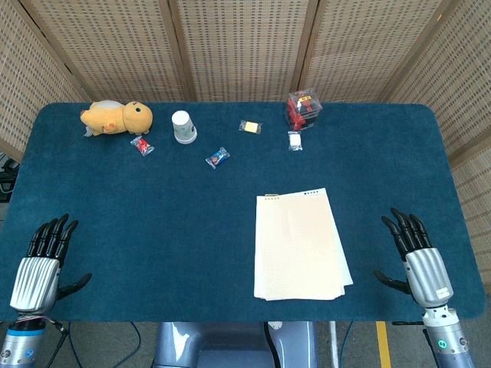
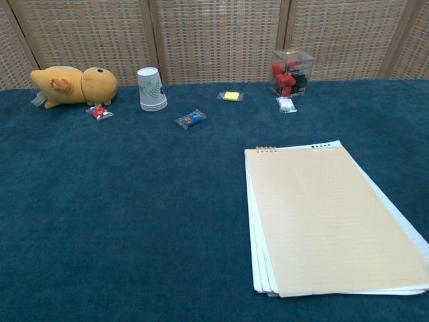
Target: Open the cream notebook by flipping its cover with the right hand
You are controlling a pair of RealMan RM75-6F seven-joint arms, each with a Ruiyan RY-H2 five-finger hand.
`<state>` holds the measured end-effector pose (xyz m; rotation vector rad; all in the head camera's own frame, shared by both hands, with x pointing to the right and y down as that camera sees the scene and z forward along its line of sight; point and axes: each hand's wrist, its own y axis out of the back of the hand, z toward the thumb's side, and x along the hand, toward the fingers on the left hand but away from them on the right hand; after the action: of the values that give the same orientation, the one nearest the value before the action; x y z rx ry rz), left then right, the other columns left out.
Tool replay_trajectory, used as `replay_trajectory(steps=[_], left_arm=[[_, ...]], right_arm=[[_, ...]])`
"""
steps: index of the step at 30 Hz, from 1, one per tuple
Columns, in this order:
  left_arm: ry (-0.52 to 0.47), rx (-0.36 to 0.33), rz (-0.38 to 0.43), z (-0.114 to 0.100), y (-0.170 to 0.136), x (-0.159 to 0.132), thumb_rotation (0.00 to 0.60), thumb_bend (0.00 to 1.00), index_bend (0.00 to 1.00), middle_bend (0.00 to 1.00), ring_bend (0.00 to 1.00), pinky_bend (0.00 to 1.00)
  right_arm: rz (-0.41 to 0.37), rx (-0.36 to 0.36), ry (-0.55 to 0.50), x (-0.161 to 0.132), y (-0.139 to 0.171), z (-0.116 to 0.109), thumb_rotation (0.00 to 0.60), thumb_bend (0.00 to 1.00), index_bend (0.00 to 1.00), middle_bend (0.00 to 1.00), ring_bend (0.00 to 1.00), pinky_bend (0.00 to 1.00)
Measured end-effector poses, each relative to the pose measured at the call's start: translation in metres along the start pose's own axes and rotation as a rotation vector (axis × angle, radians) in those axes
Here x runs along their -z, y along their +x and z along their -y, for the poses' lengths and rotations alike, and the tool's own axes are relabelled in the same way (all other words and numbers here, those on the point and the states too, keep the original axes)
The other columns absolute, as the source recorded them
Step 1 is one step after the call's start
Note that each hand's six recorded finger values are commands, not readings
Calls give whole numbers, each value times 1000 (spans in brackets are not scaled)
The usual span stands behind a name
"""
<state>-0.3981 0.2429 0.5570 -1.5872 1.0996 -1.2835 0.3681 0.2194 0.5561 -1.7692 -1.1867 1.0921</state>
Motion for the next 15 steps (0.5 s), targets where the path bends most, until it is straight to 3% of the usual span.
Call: replay_trajectory(steps=[15], left_arm=[[-1, 5, 7, 0, 0, -2, 600, 141, 0, 0, 0, 51]], right_arm=[[-19, -33, 2, -8, 2, 7, 600, 247, 69, 0, 0, 3]])
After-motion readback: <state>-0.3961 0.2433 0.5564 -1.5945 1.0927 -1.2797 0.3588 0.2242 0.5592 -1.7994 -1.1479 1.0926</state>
